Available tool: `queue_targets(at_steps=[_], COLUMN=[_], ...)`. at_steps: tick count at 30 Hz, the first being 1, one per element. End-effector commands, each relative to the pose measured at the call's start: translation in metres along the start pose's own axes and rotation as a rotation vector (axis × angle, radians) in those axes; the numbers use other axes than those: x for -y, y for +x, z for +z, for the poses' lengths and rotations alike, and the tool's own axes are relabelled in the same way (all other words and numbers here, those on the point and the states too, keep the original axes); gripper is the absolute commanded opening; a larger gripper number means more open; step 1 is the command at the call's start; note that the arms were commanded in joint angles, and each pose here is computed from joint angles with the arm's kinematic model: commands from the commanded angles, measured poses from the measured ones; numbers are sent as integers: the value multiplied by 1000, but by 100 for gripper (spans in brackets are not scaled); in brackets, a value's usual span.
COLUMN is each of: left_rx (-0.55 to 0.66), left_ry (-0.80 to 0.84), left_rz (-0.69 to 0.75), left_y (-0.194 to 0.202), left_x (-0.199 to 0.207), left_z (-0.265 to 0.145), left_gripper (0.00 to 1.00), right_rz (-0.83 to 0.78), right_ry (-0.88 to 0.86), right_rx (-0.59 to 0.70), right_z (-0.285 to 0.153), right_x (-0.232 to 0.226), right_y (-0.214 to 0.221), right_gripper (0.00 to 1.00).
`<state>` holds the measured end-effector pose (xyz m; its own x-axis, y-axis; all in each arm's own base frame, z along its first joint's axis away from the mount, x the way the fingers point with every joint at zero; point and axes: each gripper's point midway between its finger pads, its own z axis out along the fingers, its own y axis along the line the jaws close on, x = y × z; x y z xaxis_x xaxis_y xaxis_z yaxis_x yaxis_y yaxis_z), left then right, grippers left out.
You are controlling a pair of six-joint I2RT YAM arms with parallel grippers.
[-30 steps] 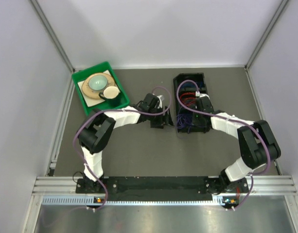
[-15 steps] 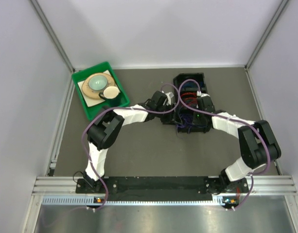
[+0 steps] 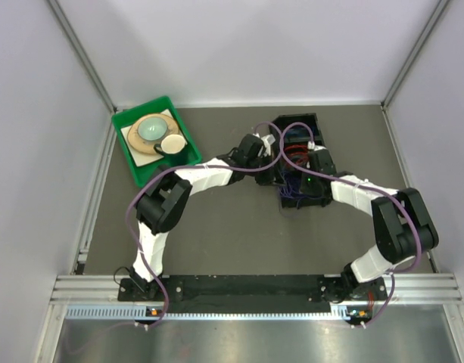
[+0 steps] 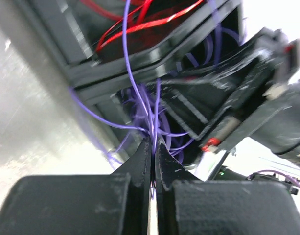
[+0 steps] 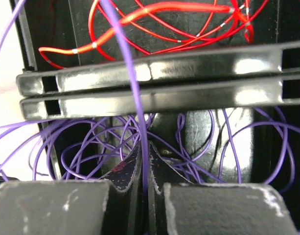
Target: Untangle the cables
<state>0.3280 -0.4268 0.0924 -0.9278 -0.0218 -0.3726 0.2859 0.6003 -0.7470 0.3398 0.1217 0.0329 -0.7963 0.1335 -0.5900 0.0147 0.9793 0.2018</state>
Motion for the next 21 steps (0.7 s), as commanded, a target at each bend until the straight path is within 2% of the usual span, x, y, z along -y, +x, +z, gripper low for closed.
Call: queue_targets(at_steps=[1, 2, 3, 4, 6, 9, 12, 21], left_rx=[71, 72, 65, 67, 53, 40, 29, 0], left_ry=[116, 120, 120, 131, 134, 134, 131, 94], left_rz=[70, 67, 62, 64, 63, 77, 82, 104], left_y=[-28, -28, -27, -29, -26, -26, -25, -19], left_x=[56, 58, 57, 61, 62, 70, 72, 71], left_z=[-18, -17, -13, -13, -6, 2, 10, 40], left_gripper=[0, 0, 0, 0, 0, 0, 0, 0], right_rz=[38, 44, 49, 51, 61, 74, 89, 118], right_ry=[-50, -43, -48, -42, -36, -22, -14, -12], right_rx=[95, 100, 119, 122, 143, 180, 208, 226], right_z=[-18, -20, -26, -30, -37, -56, -73, -103], right_x=[-10, -8, -9, -8, -7, -3, 4, 19], right_y=[-23, -23, -28, -28, -33, -43, -51, -54], right_gripper=[0, 0, 8, 30, 37, 59, 68, 76])
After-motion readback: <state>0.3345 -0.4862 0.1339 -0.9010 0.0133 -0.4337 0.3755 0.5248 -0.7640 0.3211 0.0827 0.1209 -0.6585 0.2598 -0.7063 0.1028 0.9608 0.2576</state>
